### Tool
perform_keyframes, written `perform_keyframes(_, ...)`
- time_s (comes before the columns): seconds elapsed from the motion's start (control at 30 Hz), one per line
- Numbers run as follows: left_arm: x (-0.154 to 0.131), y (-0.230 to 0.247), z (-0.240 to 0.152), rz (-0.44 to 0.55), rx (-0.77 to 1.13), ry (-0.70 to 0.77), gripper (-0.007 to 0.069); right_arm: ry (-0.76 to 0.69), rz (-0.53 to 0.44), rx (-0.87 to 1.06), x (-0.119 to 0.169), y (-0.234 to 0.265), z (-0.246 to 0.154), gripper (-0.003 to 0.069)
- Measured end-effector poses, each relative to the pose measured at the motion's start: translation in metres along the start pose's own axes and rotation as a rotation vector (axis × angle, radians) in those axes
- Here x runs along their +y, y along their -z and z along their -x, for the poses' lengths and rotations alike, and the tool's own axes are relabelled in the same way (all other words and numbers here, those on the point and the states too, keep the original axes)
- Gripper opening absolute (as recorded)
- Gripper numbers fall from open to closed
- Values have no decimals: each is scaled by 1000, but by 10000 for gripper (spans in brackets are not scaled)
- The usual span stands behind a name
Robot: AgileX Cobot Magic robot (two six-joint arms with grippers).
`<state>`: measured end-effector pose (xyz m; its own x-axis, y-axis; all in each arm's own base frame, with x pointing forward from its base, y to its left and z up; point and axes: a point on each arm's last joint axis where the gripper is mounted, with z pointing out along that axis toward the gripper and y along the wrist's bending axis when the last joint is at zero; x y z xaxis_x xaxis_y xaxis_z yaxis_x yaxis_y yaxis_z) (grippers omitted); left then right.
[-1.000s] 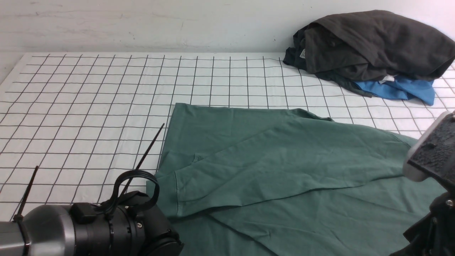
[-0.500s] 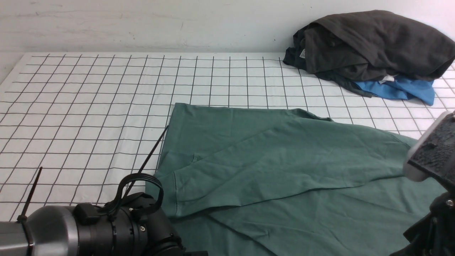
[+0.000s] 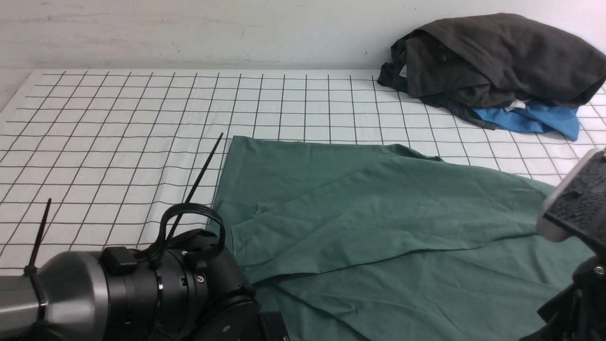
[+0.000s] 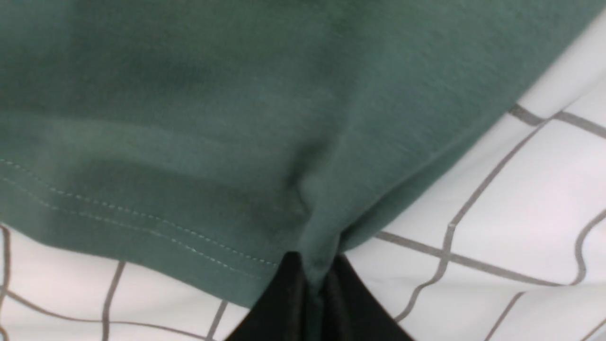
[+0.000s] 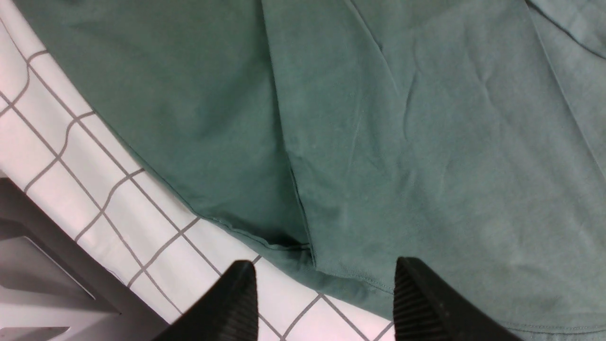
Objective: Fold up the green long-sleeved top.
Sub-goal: Use both arms simultaneously to clamp the lower edge of the clothing fabric
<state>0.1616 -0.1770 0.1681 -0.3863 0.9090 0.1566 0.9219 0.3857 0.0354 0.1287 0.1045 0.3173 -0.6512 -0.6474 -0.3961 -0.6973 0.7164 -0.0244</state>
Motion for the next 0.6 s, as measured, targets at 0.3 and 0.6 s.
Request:
perform_keyframes(0.3,0,1,1,-6,-7,5,183,1,-1,0,0,0,0,370)
perform_keyframes(0.6,2,-4,8,3,-50,7,307,1,-1,0,0,0,0,370)
